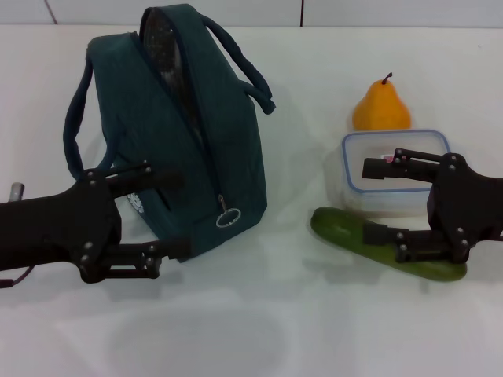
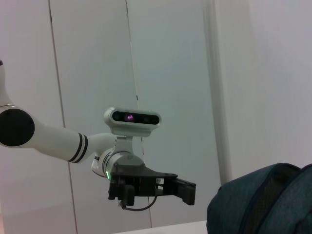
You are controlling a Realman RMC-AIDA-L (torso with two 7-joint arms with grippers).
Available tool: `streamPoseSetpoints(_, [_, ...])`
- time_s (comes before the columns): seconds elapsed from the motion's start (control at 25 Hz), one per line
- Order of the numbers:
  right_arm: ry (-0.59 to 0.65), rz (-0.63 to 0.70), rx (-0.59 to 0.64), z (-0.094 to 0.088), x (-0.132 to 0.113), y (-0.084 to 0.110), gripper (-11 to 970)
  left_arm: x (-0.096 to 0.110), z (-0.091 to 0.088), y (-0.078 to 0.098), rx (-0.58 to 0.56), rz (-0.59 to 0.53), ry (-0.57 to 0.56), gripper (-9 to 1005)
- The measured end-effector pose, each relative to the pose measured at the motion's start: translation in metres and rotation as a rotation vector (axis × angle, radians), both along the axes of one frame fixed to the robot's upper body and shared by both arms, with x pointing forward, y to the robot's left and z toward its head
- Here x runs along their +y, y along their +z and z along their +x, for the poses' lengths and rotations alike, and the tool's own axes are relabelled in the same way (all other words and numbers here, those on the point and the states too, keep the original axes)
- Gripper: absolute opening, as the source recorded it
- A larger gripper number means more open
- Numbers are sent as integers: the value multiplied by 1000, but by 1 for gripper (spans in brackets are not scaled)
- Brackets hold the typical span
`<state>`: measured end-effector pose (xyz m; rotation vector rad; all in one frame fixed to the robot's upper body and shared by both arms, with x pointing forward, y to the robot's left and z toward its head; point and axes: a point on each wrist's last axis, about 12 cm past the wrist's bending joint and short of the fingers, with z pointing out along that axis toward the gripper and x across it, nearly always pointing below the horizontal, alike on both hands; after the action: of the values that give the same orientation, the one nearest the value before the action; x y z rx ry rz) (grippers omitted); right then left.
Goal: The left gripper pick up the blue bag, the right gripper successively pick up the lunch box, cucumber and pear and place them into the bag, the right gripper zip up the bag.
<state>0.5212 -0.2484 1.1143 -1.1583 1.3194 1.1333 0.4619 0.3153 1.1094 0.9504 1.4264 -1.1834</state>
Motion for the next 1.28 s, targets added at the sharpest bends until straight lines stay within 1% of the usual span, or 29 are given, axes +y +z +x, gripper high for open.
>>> streamPoseSetpoints(0.28, [-1,-1,12,-1,0,-1,798,2,1,2,-12,-21,21,870])
streamPoseSetpoints(0.32, [-1,-1,13,-1,0,-1,798,5,0,4,-22,-35,48,870])
streamPoseSetpoints(0.44, [-3,2,19,-2,-1,-2,798,8,2,6,-19,-58,82,868])
streamPoseSetpoints(0.68, [-23,25,43,-4,0,-7,797,21,8,15,-21,-144,205,865])
streamPoseSetpoints(0.8, [-41,35,55,-3,-1,-9,797,30,20,20,35,-185,308,863])
streamPoseSetpoints(0.92, [-50,34,56,-3,-2,-10,797,39,35,27,109,-194,375,862])
streamPoseSetpoints(1.08, [-74,37,64,-3,-2,-13,797,53,62,47,219,-154,479,860])
streamPoseSetpoints(1.2, [-85,48,66,-2,-2,-14,797,62,82,61,290,-103,546,858])
streamPoseSetpoints(1.28, [-90,53,65,-2,-3,-13,797,70,97,73,366,-61,594,857])
